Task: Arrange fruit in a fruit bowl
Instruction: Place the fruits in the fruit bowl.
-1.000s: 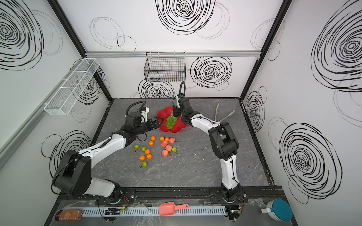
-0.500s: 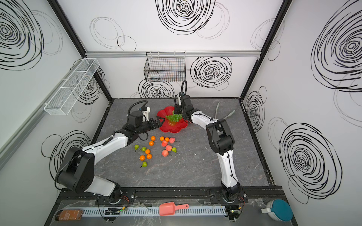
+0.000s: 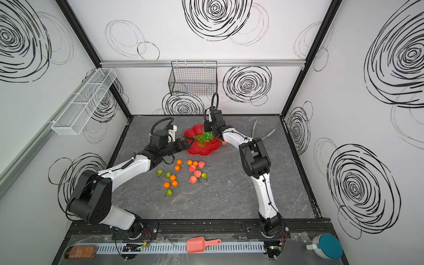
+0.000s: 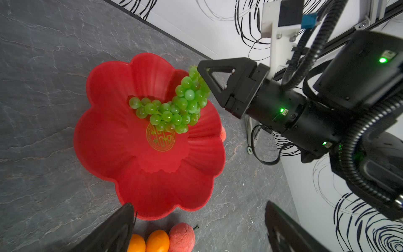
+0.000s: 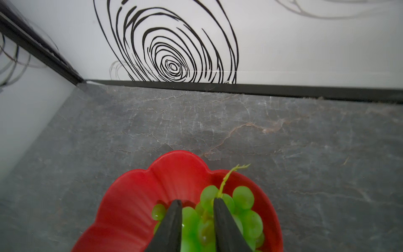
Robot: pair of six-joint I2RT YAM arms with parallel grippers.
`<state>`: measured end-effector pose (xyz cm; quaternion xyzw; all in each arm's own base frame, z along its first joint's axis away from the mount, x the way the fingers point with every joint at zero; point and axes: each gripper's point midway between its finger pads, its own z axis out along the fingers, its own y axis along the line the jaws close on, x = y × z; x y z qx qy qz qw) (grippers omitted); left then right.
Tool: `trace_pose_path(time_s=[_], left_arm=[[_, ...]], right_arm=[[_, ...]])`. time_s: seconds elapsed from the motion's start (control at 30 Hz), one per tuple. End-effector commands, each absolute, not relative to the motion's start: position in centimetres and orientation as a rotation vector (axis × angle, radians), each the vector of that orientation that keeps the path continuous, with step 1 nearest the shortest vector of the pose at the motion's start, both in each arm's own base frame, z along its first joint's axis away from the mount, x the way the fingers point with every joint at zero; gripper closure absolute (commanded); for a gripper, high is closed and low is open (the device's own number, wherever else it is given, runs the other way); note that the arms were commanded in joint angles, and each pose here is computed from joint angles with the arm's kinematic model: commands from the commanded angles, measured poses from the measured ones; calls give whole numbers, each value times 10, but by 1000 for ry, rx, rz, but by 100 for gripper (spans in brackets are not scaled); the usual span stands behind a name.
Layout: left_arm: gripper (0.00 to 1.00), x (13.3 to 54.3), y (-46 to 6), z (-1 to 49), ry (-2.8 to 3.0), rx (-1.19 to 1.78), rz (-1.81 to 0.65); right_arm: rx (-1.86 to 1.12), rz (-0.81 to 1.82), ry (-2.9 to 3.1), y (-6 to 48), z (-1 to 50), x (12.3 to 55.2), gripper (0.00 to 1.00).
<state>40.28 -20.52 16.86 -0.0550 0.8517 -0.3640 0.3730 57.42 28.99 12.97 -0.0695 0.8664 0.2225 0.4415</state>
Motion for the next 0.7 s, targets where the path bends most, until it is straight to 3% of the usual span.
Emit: trace_pose_path(time_s=[0.0, 0.2, 0.5, 0.67], left_arm=[[4, 410, -213, 184, 2138, -115, -960], [4, 406, -214, 186, 2139, -111, -947], [4, 379, -222, 196, 2074, -68, -926], [4, 356, -239, 192, 2068, 4, -953]], right_arm=[[-170, 551, 2139, 289, 139, 580, 61], [-177, 561, 2109, 289, 160, 580, 49], [-133, 575, 2074, 264, 184, 546, 49], [-34, 569, 2073, 223, 184, 510, 50]])
